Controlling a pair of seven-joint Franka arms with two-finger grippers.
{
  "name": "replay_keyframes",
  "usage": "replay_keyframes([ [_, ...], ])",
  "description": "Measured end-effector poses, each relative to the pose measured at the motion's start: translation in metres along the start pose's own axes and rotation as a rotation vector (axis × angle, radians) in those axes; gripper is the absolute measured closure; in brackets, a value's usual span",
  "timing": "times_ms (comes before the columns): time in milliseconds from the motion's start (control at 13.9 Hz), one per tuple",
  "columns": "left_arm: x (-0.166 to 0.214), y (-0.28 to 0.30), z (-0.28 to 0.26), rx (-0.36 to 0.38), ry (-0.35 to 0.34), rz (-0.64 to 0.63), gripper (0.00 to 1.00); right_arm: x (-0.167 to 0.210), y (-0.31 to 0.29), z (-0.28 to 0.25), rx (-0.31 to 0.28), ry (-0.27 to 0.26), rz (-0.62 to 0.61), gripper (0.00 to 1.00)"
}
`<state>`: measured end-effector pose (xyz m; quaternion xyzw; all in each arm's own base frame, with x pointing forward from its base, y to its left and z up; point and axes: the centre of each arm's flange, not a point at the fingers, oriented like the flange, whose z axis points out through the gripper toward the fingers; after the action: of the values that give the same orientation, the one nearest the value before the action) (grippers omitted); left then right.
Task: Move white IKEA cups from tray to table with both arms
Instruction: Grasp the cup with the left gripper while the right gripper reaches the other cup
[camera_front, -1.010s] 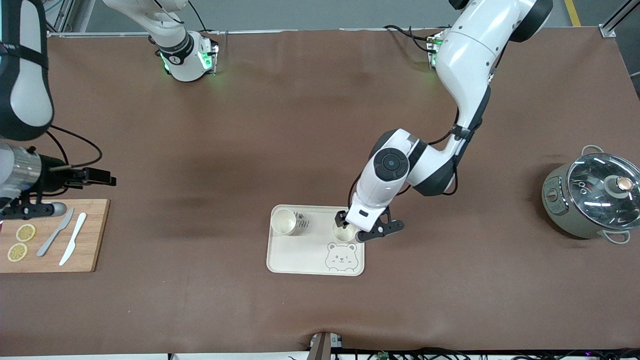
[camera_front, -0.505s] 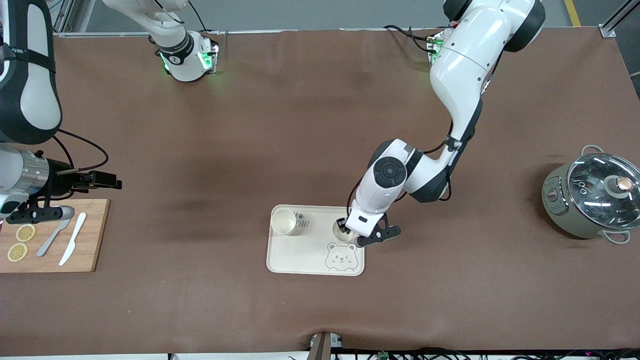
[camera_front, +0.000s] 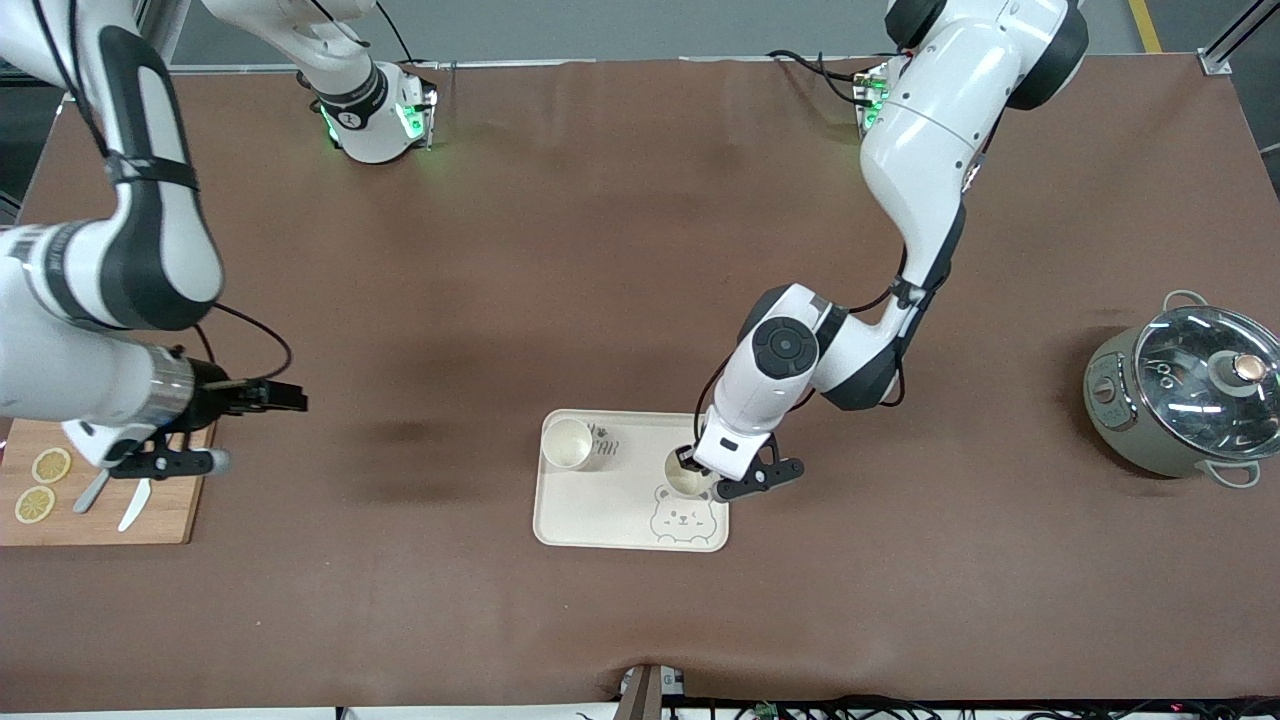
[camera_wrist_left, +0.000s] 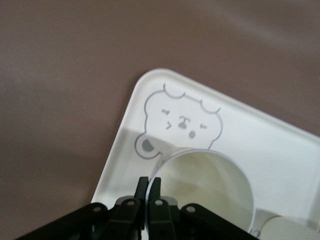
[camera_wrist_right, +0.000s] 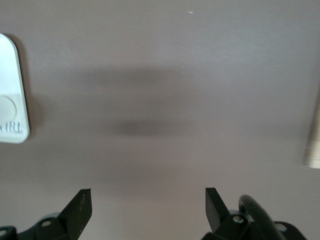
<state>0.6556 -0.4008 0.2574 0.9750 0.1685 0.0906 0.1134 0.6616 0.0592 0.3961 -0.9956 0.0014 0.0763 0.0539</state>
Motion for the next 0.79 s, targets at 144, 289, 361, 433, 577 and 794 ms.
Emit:
replay_keyframes([
  [144,0.031,-0.010,-0.031,-0.023,0.040,-0.037,0.96,0.000,-0.046,0.016,-0.011,-0.002,0.046,0.00],
  [289,0.058,-0.021,-0.066,-0.036,0.073,-0.069,0.96,-0.003,-0.090,0.026,-0.016,0.020,0.098,0.00],
  [361,0.069,-0.029,-0.081,-0.029,0.079,-0.087,0.96,-0.005,-0.110,0.032,-0.018,0.028,0.129,0.00],
  [433,0.077,-0.038,-0.092,-0.011,0.074,-0.102,0.96,-0.006,-0.128,0.040,-0.019,0.034,0.155,0.00],
  [577,0.086,-0.061,-0.104,0.035,0.054,-0.135,0.96,-0.009,-0.161,0.058,-0.018,0.054,0.204,0.00],
  [794,0.098,-0.119,-0.105,0.102,0.029,-0.198,0.96,-0.014,-0.200,0.097,-0.031,0.045,0.286,0.00],
])
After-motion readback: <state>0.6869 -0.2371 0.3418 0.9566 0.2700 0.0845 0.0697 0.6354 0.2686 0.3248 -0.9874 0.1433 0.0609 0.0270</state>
